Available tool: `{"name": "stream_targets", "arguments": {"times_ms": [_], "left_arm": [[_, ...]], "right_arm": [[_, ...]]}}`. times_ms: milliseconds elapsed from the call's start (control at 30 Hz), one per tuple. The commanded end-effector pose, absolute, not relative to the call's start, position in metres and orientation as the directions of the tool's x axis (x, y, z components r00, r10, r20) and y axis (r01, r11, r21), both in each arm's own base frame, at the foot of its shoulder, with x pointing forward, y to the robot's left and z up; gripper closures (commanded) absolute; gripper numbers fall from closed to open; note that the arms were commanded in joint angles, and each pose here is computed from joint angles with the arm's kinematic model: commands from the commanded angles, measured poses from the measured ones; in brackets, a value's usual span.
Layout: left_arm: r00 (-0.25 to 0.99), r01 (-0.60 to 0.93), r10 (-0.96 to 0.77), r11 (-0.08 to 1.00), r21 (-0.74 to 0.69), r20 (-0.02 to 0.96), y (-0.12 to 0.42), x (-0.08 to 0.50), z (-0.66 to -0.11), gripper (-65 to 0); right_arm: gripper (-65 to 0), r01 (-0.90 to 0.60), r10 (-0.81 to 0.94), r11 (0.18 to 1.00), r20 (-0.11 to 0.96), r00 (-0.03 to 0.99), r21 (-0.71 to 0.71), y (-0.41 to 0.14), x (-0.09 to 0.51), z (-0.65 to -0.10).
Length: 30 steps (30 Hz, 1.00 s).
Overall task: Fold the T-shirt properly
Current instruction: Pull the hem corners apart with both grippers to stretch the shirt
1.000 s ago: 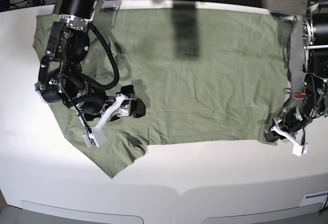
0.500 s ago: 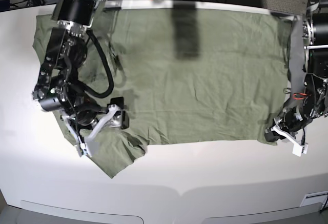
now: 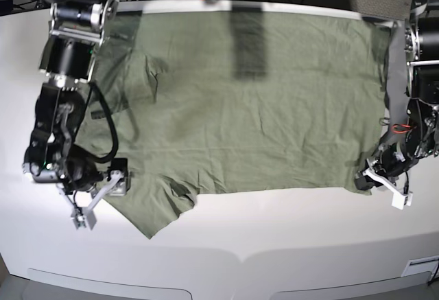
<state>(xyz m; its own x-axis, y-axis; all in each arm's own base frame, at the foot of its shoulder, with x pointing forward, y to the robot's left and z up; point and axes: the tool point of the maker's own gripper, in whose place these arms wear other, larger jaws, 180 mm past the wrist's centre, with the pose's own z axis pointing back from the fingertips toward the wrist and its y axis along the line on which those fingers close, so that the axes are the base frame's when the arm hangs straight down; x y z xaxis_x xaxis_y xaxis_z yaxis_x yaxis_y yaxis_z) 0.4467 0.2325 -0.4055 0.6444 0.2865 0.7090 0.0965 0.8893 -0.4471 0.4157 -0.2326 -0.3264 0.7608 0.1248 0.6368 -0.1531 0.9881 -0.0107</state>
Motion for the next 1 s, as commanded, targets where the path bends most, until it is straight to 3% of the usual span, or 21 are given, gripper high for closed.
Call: {"name": "stream_targets", "arguments": {"times_ms": [0,333,533,733,967], "left_arm": [[0.588,0.116,0.297,0.889,-0.442,0.752,0.24,0.463,-0.381,0.0],[0.588,0.116,0.298,0.889,-0.443,0.752,0.24,0.464,-0.381,0.0],[0.587,0.116,0.3,0.888,-0.445,0.752,0.24,0.464,-0.381,0.0],[0.591,0.116,0.298,0.888,-0.445,0.75,0.24,0.463,-0.381,0.0],[0.587,0.117,0.302,0.886,-0.448,0.751,0.238,0.464,-0.381,0.0]], "right_arm": [[-47.5,-0.134,0.12,0.99,0.684,0.719,-0.033,-0.247,0.435,-0.302],[-47.5,0.049,-0.042,0.999,0.6,0.799,0.005,-0.324,0.46,-0.32],[-47.5,0.221,-0.11,0.966,0.561,0.82,-0.133,-0.373,0.449,-0.353],[-47.5,0.215,-0.081,0.968,0.648,0.757,-0.13,-0.373,0.457,-0.38],[-47.5,0.155,-0.085,0.986,0.619,0.781,-0.059,-0.346,0.455,-0.397]]}}
